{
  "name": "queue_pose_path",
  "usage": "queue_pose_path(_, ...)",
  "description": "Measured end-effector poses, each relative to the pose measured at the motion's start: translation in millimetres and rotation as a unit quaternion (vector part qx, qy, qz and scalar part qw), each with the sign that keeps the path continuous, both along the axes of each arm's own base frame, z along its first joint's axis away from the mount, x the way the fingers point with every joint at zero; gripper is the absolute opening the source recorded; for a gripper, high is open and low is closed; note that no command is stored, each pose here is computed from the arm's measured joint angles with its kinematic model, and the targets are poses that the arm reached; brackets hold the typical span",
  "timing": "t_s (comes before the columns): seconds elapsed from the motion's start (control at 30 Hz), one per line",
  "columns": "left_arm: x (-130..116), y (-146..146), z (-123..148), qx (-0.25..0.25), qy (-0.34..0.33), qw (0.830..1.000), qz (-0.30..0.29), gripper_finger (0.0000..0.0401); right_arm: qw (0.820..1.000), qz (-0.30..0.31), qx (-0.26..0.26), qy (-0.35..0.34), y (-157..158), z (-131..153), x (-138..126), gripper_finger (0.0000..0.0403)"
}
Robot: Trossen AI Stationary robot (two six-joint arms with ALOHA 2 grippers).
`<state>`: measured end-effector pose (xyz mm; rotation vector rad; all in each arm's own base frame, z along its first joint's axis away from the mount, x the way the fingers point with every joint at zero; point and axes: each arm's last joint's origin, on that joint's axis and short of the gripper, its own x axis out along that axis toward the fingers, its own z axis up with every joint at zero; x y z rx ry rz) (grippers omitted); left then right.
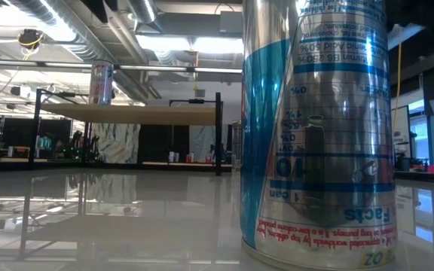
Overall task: Place canned beverage on shelf
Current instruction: Put the white pink soda can on the shelf aligned with the white pink soda can
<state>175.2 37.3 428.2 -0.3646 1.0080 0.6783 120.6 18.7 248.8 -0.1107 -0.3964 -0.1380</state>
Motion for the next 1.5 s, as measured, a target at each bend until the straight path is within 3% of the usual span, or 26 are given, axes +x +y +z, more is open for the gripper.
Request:
queue_pose_path(0.37, 4, -26, -3, -0.017, -0.008, 0.999, -0.038, 0.0282, 0.994, -0.004, 0.010, 0.108, 13, 5, 59, 0.0287)
queue_pose_path(0.67, 10, -42, -53, -0.089, 0.081, 0.991, -0.053, 0.0282, 0.987, -0.019, -0.023, 0.155, 21, 5, 95, 0.0287)
queue_pose_path(0.83, 10, -54, -71, -0.132, 0.110, 0.984, -0.042, 0.0282, 0.987, -0.020, -0.026, 0.159, 22, 7, 101, 0.0287)
queue_pose_path(1.07, 0, -79, -73, -0.157, 0.102, 0.982, -0.024, 0.0282, 0.987, -0.020, -0.028, 0.157, 22, 8, 101, 0.0287)
queue_pose_path(1.5, -36, -116, -83, -0.221, 0.100, 0.968, 0.057, 0.0282, 0.989, -0.015, -0.027, 0.144, 23, 10, 101, 0.0287)
